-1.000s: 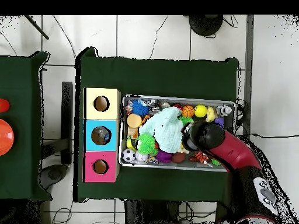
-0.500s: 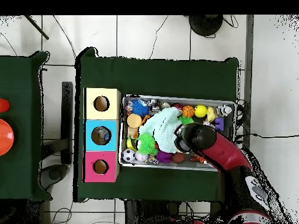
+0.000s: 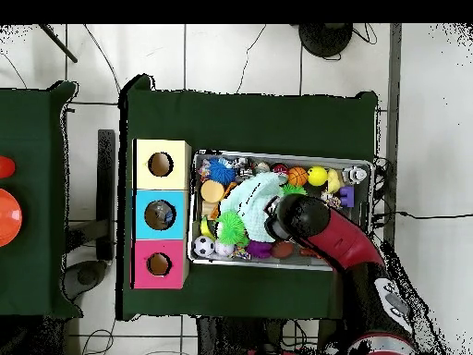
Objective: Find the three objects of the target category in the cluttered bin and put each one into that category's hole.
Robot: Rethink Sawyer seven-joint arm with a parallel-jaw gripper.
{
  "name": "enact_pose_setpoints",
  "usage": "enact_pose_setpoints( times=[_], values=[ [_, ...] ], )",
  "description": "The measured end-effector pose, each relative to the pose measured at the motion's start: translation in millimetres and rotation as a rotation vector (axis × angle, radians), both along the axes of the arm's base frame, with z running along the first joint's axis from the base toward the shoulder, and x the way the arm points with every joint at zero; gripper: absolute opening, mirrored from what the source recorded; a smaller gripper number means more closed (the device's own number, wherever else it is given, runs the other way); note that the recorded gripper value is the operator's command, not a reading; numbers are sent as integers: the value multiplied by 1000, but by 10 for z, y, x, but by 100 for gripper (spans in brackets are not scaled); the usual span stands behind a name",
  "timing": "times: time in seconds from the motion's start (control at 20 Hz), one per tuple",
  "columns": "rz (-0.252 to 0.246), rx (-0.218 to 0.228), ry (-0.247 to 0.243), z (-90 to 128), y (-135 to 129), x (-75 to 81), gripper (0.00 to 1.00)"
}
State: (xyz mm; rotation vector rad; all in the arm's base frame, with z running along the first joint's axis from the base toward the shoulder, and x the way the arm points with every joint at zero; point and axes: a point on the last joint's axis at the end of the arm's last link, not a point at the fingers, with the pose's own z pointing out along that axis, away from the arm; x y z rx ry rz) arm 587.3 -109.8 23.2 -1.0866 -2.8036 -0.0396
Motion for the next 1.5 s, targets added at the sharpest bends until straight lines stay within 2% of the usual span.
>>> enact_pose_setpoints(
  times=[0.65, 1.05, 1.25, 1.3, 1.5],
  values=[
    [1, 12, -7, 26, 225, 80, 100],
    [-16, 22, 10, -158, 236, 30, 100],
    [-52, 25, -6, -265, 94, 24, 100],
    [-69, 23, -21, -297, 1, 32, 0],
    [-80, 22, -32, -323, -52, 38, 0]
  ],
)
